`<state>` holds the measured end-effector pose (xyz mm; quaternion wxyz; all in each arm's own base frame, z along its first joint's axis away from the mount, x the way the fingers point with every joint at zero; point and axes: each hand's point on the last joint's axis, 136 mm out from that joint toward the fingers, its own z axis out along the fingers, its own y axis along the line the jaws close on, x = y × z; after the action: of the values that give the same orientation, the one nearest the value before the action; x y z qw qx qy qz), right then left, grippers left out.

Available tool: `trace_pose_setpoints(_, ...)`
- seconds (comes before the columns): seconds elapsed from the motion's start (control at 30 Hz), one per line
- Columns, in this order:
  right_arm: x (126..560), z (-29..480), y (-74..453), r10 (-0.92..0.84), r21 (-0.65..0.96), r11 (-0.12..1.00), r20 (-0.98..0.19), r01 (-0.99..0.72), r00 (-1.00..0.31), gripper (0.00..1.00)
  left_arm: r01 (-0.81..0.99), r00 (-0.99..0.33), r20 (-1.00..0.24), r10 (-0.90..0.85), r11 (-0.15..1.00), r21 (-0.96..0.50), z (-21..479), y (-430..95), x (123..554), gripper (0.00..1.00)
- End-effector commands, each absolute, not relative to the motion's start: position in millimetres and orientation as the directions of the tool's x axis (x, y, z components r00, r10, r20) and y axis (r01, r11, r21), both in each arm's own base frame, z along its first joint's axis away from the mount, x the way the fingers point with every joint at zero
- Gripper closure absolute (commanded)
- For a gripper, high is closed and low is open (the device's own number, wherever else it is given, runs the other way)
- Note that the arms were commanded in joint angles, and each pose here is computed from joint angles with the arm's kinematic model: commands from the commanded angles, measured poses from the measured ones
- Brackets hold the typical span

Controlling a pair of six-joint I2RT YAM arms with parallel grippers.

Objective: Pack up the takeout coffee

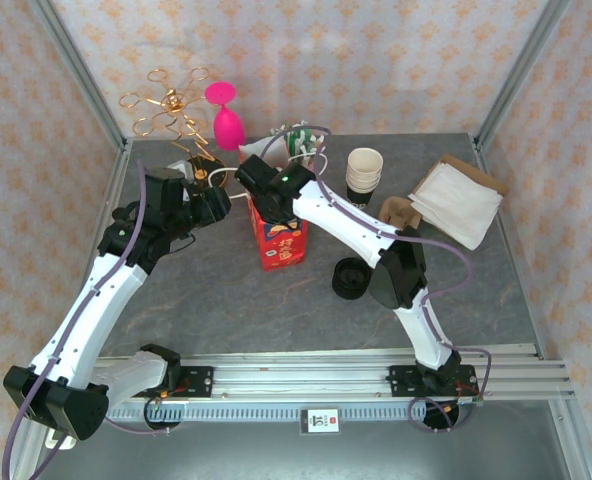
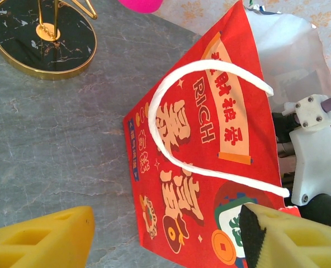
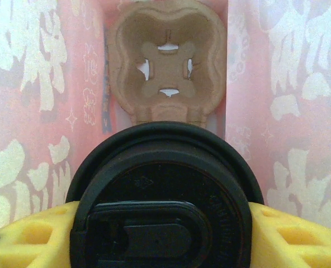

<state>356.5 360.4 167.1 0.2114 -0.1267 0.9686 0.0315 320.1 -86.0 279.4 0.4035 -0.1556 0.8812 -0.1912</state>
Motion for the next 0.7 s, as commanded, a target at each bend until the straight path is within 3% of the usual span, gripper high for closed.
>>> trace_pose_setpoints(0.0,345,94,334,-0.295,-0.152,0.952,-0.228,-0.265,-0.928,0.48,-0.120,-0.621,-0.652,-0.435,0.875,-0.470,280,-84,322,0.28)
trace_pose_setpoints(0.2,349,111,338,-0.289,-0.141,0.955,-0.252,-0.261,-0.923,0.40,-0.120,-0.621,-0.651,-0.436,0.874,-0.471,280,-84,321,0.27)
trace_pose_setpoints(0.67,351,125,339,-0.281,-0.126,0.959,-0.270,-0.255,-0.921,0.32,-0.114,-0.619,-0.653,-0.437,0.872,-0.476,283,-85,320,0.26)
